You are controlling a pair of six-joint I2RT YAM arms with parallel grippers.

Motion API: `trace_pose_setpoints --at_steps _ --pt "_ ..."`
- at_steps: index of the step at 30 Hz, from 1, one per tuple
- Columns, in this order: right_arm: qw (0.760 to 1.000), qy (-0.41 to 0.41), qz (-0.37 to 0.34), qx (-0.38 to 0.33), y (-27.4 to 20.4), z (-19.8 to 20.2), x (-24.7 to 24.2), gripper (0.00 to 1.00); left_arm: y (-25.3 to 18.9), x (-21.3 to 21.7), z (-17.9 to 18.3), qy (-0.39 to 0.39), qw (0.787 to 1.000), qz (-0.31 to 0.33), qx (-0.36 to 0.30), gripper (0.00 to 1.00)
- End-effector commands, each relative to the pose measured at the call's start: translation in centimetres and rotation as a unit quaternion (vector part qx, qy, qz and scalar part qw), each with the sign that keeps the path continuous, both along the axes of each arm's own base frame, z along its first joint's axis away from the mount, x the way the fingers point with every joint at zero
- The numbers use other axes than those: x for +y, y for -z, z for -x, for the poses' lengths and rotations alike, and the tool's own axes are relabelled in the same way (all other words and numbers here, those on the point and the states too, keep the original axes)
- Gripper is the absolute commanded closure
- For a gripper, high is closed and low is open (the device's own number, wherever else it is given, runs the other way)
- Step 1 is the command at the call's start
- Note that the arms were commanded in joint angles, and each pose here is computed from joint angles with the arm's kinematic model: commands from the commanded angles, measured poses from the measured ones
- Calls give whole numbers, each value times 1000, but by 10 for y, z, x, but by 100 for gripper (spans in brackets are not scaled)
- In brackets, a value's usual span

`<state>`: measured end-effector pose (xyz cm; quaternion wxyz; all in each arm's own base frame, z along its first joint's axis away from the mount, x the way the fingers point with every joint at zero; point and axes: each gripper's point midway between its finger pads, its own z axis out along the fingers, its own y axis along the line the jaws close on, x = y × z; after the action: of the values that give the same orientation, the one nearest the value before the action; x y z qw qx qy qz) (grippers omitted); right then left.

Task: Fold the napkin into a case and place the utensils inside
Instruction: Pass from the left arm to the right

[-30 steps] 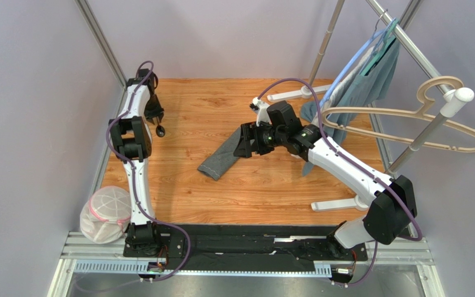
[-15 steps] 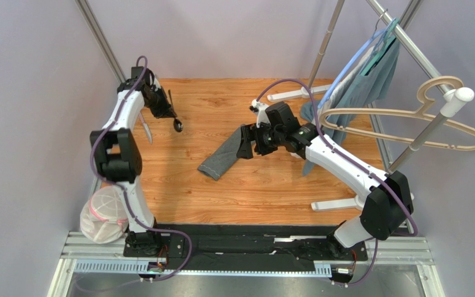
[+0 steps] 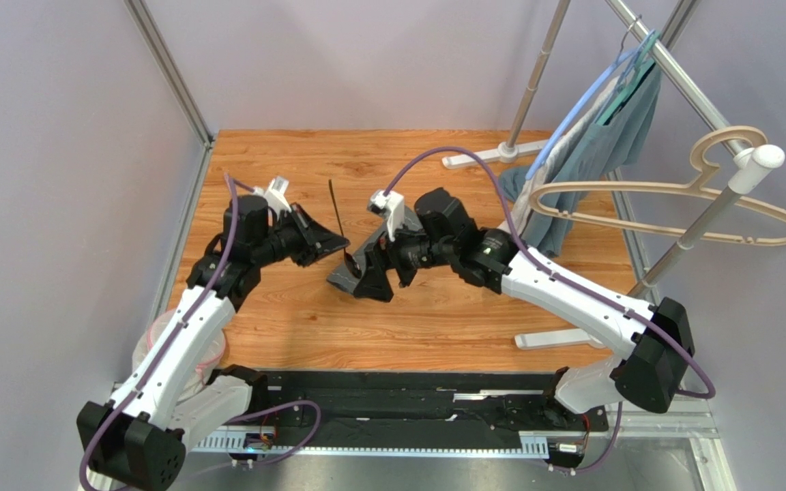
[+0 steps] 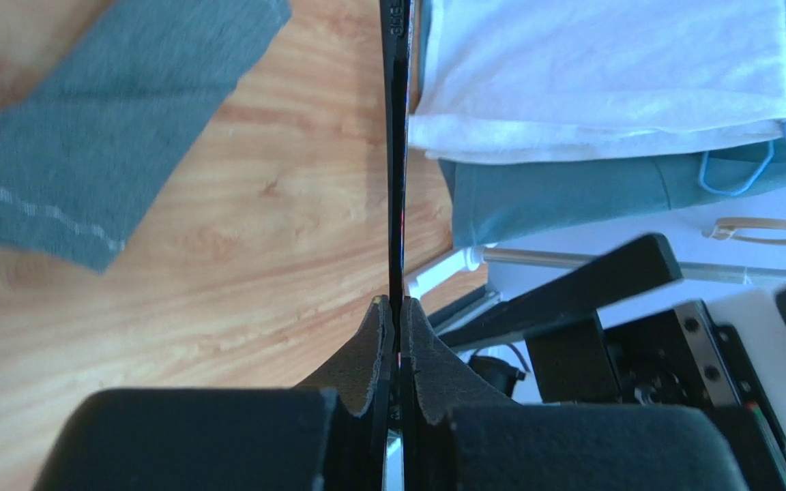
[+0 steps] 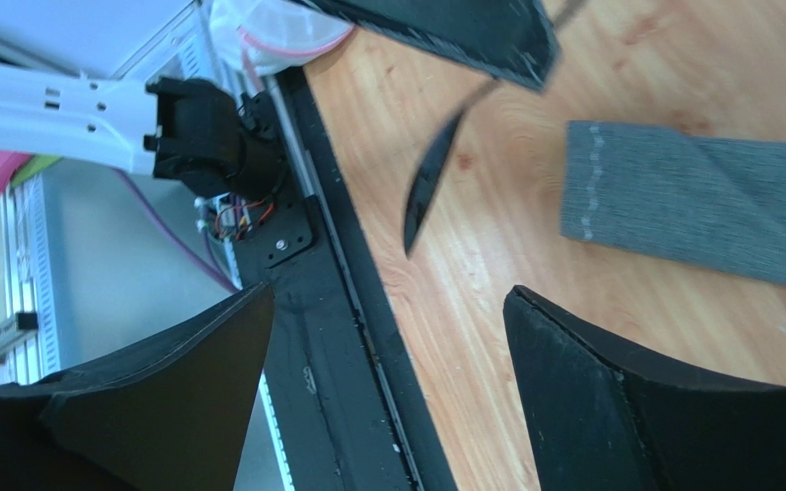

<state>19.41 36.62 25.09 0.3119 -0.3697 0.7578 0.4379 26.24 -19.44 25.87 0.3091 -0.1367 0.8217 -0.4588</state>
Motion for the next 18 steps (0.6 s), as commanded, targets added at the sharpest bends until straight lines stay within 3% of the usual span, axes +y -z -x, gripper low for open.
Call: trace_pose_setpoints --at_steps 1,3,6,8,12,14,16,18 --pt "999 -1 -32 -34 -22 4 31 17 -11 -1 20 -30 998 51 14 100" --pt "999 -6 -30 -30 -19 10 43 22 -7 -1 28 -27 998 53 26 100" --pt "999 -1 -27 -22 -17 11 56 49 -7 0 37 -23 997 56 42 100" --pt "999 12 -27 -21 -19 8 60 58 -13 0 40 -21 997 61 38 100" --pt "997 76 -23 -5 -22 -9 58 100 -18 -6 44 12 998 57 31 100" --pt "994 108 -23 18 -27 -16 49 100 -20 -7 43 34 999 35 7 98" --pt "988 119 -37 86 -28 -11 41 100 -22 2 45 52 998 -30 -29 69" --pt "978 137 -55 146 -34 -19 23 100 -22 23 36 32 989 -112 -87 64"
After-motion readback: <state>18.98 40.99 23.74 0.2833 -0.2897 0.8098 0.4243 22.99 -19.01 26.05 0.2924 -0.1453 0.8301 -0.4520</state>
